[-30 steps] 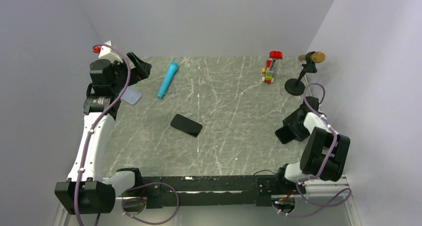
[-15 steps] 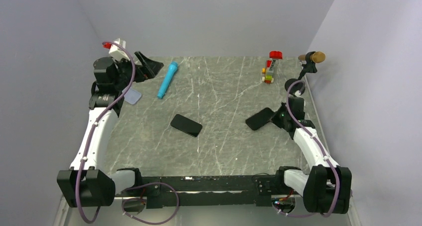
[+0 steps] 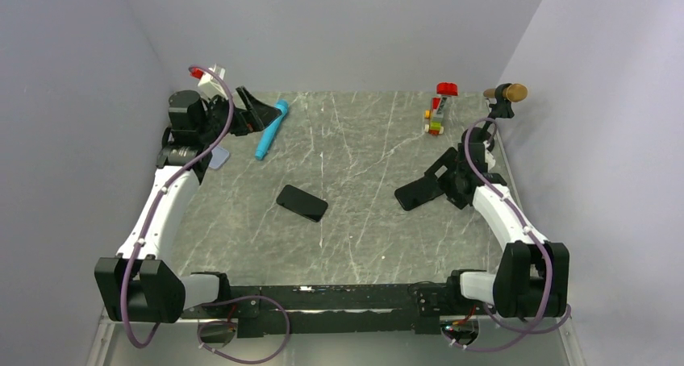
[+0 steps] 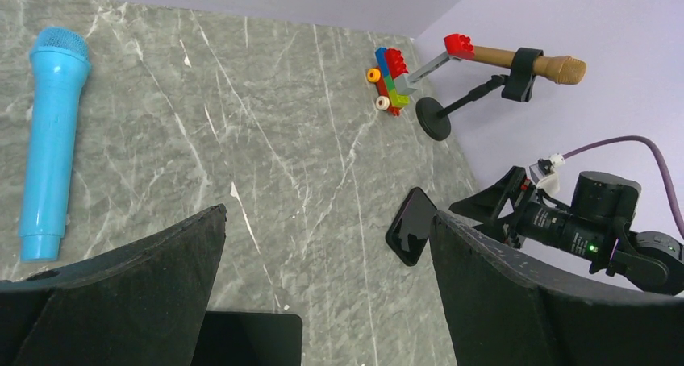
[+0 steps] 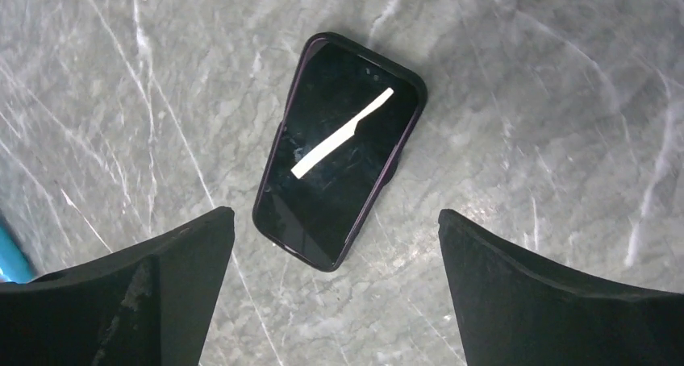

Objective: Take the phone out of the phone case
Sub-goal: Pick up the phone at the center of the board.

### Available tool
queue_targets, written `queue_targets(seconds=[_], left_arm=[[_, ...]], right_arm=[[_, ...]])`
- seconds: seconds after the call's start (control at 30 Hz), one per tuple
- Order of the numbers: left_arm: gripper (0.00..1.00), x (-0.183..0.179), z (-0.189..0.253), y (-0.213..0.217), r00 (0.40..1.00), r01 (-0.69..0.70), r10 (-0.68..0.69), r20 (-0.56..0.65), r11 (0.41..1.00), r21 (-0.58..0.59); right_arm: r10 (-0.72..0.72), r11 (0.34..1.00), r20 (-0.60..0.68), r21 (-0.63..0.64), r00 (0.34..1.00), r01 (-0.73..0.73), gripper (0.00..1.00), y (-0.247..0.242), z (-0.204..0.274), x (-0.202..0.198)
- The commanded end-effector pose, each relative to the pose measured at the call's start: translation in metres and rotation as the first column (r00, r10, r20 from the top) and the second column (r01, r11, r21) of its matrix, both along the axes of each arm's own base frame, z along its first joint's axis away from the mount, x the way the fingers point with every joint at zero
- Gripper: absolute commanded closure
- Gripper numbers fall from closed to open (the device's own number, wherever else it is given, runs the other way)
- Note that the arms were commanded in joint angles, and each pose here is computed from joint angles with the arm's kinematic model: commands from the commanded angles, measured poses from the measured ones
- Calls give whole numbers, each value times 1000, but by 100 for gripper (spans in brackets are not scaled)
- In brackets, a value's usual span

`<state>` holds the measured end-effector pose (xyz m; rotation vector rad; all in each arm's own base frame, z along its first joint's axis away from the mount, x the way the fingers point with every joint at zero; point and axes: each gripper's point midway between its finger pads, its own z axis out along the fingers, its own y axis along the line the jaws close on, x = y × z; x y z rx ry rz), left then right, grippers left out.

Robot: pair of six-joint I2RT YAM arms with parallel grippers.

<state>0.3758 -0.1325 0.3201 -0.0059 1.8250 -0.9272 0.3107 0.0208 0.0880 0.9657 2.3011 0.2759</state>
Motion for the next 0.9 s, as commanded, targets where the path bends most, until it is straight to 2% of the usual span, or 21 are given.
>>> queue_targets(seconds=[0.0,0.03,0.1,0.17,0.33,0.53,0.77,0.87], left_arm=[[1,-3,30,-1,996,7,-8,84,1000,7],[1,-3,30,0,997,5,-6,77,1000,8],[1,-4,31,-2,998,13,-13,69,1000,2],[1,-5,33,-3,997,20,-19,78,1000,-8],[1,-10,40,-2,997,19,-19,79,1000,-6],[0,-9,39,5,997,-20,18,69,999,27],[1,-10,40,4,998,-12,11,68,1000,14],[1,-11,41,5,997,-14,13,79,1000,8]], right_arm=[[-137,990,-20,20,990,137,0,-9,1,-2],[-140,989,-27,45,990,142,0,-5,-5,-1],[-56,991,-46,116,997,61,0,11,-16,6],[-16,993,-119,111,993,29,0,15,-22,9],[-77,987,-214,119,974,105,0,21,-37,19],[-237,961,-380,44,894,273,0,17,-65,13],[-337,930,-487,-38,806,365,0,17,-84,15],[-360,922,-561,-94,746,375,1,18,-97,9]])
